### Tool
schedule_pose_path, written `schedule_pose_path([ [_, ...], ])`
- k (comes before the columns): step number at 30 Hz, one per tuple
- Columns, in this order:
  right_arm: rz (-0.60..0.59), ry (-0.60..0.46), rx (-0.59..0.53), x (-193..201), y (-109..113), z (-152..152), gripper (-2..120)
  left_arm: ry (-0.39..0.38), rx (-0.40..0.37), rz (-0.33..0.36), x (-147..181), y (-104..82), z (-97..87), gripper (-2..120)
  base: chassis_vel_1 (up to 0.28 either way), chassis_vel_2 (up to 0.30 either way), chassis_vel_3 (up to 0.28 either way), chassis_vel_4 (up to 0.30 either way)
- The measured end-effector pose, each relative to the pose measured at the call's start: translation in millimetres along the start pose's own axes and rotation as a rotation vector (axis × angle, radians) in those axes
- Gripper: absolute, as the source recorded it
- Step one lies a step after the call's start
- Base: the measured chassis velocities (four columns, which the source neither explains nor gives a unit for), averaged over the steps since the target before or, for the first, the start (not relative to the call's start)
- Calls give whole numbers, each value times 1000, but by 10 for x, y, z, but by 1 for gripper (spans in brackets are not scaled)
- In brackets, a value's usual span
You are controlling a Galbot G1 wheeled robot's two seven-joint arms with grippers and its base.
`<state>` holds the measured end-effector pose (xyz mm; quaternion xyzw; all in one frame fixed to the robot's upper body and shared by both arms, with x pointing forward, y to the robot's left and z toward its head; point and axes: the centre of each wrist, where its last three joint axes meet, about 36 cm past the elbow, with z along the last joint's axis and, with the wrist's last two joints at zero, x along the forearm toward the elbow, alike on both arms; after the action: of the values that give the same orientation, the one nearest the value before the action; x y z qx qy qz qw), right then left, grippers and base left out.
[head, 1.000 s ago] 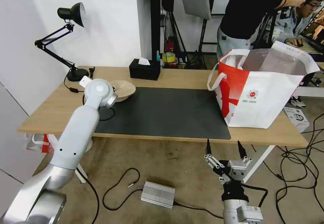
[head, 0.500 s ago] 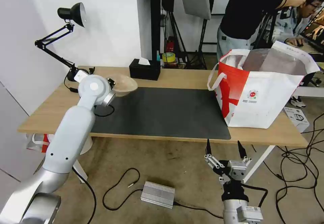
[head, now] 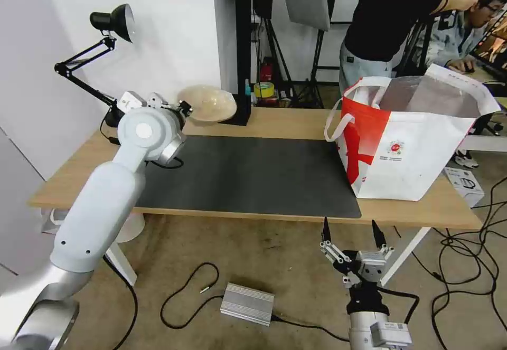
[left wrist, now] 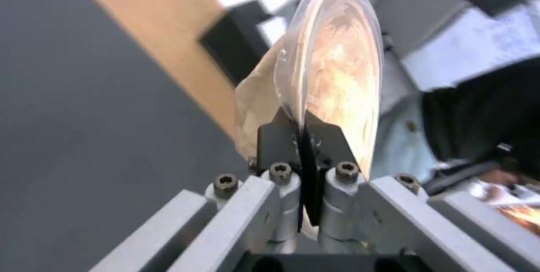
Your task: Pick up the trash from the table and place it into the takeout bag.
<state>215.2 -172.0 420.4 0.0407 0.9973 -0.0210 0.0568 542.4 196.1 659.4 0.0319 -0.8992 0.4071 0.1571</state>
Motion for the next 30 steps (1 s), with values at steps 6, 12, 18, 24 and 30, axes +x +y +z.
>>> schedule_pose_path([
  [6,0,0,0,0,0,0,100,16,-27,66,31,-134,218,0,0,0,0,0],
  [12,0,0,0,0,0,0,100,30,-70,166,41,-424,392,0,0,0,0,0],
  [18,0,0,0,0,0,0,100,45,-99,243,25,-658,451,0,0,0,0,0],
  [24,0,0,0,0,0,0,100,56,-126,298,-11,-908,552,0,0,0,0,0],
  [30,0,0,0,0,0,0,100,52,-135,324,-69,-1102,624,0,0,0,0,0],
])
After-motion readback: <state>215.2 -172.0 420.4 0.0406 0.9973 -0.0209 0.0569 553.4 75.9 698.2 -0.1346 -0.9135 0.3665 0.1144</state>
